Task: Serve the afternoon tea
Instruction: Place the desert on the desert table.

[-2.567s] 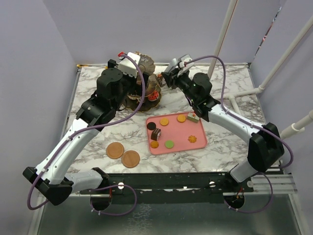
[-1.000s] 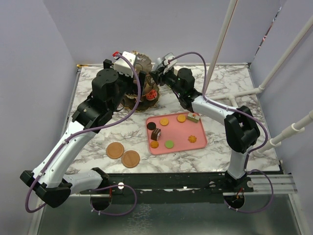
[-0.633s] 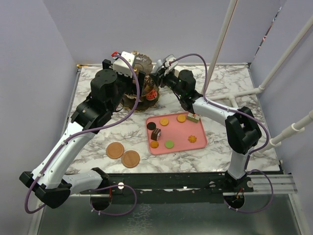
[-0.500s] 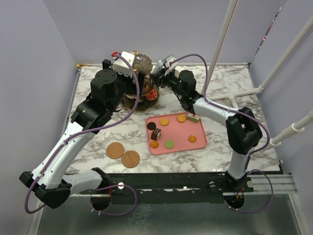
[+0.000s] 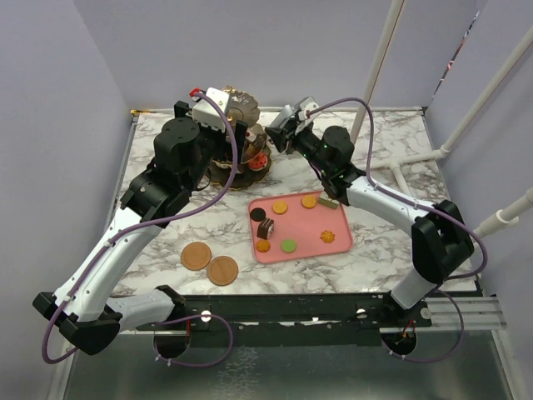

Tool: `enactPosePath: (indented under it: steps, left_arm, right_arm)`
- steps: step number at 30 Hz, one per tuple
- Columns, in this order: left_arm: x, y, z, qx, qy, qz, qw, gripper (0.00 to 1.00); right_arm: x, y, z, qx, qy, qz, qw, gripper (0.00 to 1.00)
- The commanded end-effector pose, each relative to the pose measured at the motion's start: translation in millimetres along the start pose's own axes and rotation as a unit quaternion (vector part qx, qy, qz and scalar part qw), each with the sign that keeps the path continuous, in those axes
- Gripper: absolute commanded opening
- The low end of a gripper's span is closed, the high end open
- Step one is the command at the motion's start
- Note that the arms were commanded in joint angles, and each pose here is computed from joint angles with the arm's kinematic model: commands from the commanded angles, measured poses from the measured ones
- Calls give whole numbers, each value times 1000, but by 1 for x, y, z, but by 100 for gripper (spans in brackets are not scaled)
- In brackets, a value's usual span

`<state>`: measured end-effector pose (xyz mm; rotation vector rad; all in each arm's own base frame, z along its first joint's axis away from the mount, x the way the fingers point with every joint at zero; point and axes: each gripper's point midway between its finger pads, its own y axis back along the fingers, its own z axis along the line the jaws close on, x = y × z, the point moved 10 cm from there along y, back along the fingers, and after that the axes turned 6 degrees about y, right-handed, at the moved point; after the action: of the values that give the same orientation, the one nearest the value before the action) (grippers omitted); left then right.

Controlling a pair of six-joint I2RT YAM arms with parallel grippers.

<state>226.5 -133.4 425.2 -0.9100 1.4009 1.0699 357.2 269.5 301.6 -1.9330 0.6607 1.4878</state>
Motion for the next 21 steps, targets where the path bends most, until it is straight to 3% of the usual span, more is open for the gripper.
enactPosePath:
  steps: [1,13,21]
  left_arm:
    - [-7,8,3,3,2,-15,1000,99]
    - [-3,5,0,18,-1,-7,1000,99]
    - [-5,2,-2,25,2,-5,1000,99]
  right_arm:
    - [-9,29,1,19,8,-4,1000,41]
    - [23,140,6,124,-10,72,990,41]
    - [40,185,4,202,-12,106,974,43]
